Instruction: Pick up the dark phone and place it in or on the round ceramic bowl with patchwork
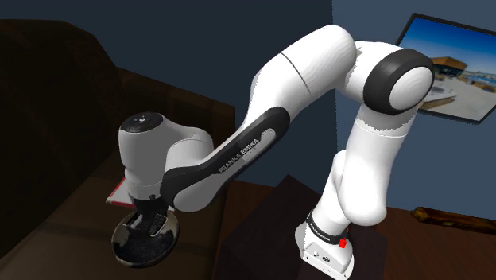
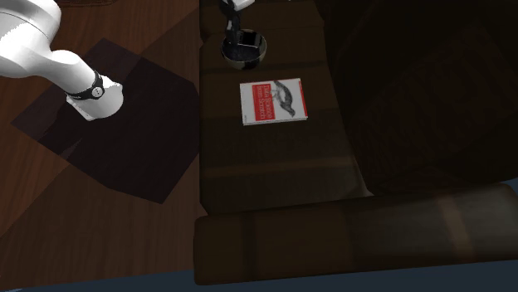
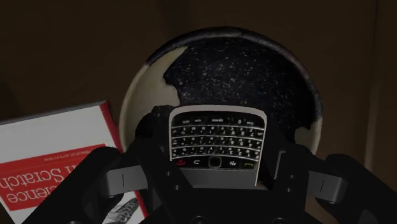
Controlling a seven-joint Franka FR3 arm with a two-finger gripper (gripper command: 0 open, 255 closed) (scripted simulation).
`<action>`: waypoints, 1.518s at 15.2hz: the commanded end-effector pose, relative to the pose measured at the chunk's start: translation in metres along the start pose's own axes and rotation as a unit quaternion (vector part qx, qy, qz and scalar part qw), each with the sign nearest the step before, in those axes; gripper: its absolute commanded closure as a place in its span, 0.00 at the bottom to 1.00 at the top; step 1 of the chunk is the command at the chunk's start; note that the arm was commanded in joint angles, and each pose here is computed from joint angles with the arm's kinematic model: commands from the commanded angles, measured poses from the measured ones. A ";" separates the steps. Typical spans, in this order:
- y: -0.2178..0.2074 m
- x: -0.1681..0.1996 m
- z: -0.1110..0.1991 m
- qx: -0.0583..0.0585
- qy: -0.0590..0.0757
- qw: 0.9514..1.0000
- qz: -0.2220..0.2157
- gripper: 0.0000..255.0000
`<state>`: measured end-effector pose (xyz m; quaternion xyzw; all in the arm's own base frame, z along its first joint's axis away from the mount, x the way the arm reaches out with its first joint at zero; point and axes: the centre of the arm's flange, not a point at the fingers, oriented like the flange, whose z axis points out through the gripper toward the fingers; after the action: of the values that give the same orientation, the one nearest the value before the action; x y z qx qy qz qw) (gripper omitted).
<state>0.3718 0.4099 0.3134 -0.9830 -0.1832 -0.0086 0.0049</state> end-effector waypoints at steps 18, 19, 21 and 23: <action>-0.001 -0.001 -0.027 0.000 0.000 1.000 0.000 0.00; -0.001 -0.001 -0.037 0.000 0.000 1.000 0.000 0.00; -0.001 -0.001 -0.037 0.000 0.000 1.000 0.000 0.00; -0.001 -0.001 -0.037 0.000 0.000 1.000 0.000 0.00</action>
<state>0.3695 0.4106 0.3501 -0.9830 -0.1833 -0.0091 0.0052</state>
